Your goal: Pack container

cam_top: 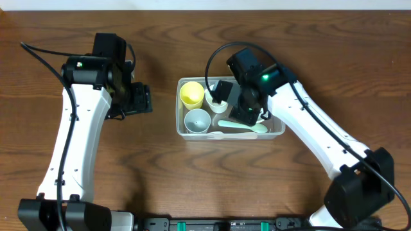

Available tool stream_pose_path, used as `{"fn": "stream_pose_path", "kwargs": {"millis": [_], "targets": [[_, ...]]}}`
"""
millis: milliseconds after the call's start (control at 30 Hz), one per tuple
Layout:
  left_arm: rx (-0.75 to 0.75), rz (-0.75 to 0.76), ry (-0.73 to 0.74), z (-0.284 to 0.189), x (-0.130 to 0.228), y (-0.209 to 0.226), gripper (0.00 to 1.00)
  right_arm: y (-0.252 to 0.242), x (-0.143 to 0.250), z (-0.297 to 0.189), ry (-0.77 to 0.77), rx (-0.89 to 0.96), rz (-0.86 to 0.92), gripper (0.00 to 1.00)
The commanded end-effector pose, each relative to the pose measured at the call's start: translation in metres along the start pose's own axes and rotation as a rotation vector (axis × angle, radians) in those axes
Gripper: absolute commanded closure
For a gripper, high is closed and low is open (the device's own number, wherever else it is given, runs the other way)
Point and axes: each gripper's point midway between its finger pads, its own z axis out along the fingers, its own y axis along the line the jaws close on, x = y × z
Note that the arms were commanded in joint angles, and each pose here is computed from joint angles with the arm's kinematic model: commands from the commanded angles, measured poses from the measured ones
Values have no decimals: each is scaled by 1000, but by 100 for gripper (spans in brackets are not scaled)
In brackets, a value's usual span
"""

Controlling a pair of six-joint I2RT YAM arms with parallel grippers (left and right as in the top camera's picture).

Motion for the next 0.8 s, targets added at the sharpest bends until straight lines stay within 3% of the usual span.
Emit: {"fn": "stream_pose_path", "kwargs": {"millis": [0, 133, 167, 233, 267, 467, 700, 767], "targets": [[6, -16, -17, 1, -5, 0, 23, -29, -5, -39, -89, 141, 145, 50], [20, 8, -77, -1, -20, -5, 23, -80, 10, -81, -200, 329, 443, 50], [25, 30, -99, -2, -25, -7, 23, -94, 16, -93, -243, 360, 533, 44], [35, 82, -141, -3, -34, -15, 23, -117, 32, -111, -316, 397, 704, 7], [41, 112, -163, -4, -38, -20, 22, -129, 42, -118, -347, 409, 793, 1], [9, 219, -288, -9, -62, -41, 22, -163, 91, -119, -372, 373, 977, 1], [10, 215, -293, -9, -63, -40, 22, -171, 111, -120, -354, 394, 1031, 1], [9, 215, -285, -12, -59, -39, 22, -168, 121, -122, -345, 399, 1147, 1]]}}
